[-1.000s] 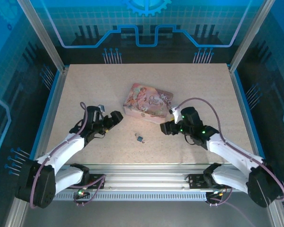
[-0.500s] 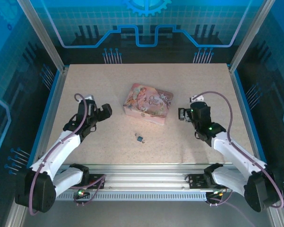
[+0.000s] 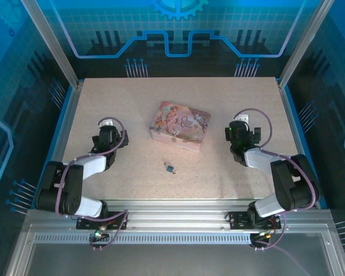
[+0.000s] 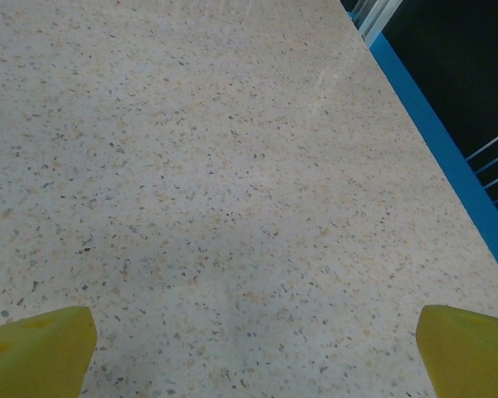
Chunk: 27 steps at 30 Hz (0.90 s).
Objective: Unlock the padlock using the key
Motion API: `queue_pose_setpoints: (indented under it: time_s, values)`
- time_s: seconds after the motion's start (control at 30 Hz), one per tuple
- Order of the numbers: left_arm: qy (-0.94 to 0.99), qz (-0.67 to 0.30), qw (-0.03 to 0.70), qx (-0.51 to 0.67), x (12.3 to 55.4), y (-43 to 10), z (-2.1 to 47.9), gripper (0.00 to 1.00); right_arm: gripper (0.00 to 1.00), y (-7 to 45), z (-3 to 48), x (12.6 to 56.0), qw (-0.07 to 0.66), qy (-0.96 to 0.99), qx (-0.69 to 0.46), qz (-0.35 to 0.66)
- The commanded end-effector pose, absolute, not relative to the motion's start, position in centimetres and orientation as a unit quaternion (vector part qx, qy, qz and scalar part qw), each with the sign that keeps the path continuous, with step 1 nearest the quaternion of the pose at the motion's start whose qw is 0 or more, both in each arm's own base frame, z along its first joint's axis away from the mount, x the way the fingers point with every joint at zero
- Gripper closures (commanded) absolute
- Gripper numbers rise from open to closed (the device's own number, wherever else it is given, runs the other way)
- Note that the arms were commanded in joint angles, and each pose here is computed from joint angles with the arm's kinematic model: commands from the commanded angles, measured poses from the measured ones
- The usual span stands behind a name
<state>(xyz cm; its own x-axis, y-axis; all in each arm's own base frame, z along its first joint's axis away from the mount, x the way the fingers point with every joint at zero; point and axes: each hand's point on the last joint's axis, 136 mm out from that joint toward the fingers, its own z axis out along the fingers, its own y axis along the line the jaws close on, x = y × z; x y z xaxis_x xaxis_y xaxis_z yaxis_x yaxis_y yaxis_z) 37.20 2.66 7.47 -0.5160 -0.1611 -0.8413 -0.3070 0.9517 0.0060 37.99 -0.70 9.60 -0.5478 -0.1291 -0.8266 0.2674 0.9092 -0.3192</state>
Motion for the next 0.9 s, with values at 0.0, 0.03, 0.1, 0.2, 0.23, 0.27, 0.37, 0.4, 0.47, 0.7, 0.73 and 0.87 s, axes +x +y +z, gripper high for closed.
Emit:
queue_pose_setpoints:
  time_s: [0.0, 0.03, 0.1, 0.2, 0.23, 0.27, 0.37, 0.4, 0.47, 0.7, 0.73, 0.87]
  values:
    - [0.812, 0.063, 0.568, -0.114, 39.7, 2.7, 10.8, 0.01, 0.0, 0.1, 11.2, 39.6, 0.545, 0.825, 0.029, -0.147]
    - [0.809, 0.048, 0.576, -0.104, 39.8, 2.4, 10.7, 0.01, 0.0, 0.4, 11.1, 39.7, 0.548, 0.826, 0.017, -0.129]
    - [0.814, 0.02, 0.576, -0.069, 39.6, 0.9, 9.8, 0.01, 0.0, 0.5, 10.7, 39.8, 0.55, 0.831, 0.009, -0.081]
    - [0.807, 0.031, 0.583, -0.09, 39.4, 1.7, 9.7, 0.01, 0.0, 1.7, 9.9, 39.5, 0.578, 0.815, -0.031, -0.01]
    - [0.802, 0.035, 0.59, -0.086, 39.4, 1.7, 9.8, 0.01, 0.0, 1.4, 9.7, 39.4, 0.564, 0.825, -0.021, -0.011]
    - [0.803, 0.037, 0.589, -0.085, 39.4, 1.7, 9.7, 0.01, 0.0, 1.2, 9.5, 39.5, 0.557, 0.83, -0.017, -0.02]
    - [0.803, 0.039, 0.589, -0.083, 39.4, 1.6, 9.8, 0.01, 0.0, 1.1, 9.9, 39.3, 0.569, 0.819, -0.009, -0.069]
    - [0.803, 0.042, 0.588, -0.081, 39.4, 1.5, 9.8, 0.01, 0.0, 1.2, 9.8, 39.4, 0.566, 0.822, -0.01, -0.069]
    - [0.803, 0.043, 0.589, -0.08, 39.4, 1.4, 9.8, 0.01, 0.0, 1.2, 9.7, 39.4, 0.563, 0.824, -0.011, -0.061]
    - [0.802, 0.042, 0.59, -0.08, 39.4, 1.4, 9.8, 0.01, 0.0, 1.2, 9.5, 39.7, 0.556, 0.83, -0.013, -0.039]
    - [0.802, 0.043, 0.59, -0.08, 39.4, 1.4, 9.8, 0.01, 0.0, 1.2, 9.5, 39.7, 0.556, 0.83, -0.013, -0.039]
    - [0.802, 0.043, 0.59, -0.078, 39.4, 1.4, 9.8, 0.01, 0.0, 1.2, 9.6, 39.6, 0.559, 0.828, -0.015, -0.04]
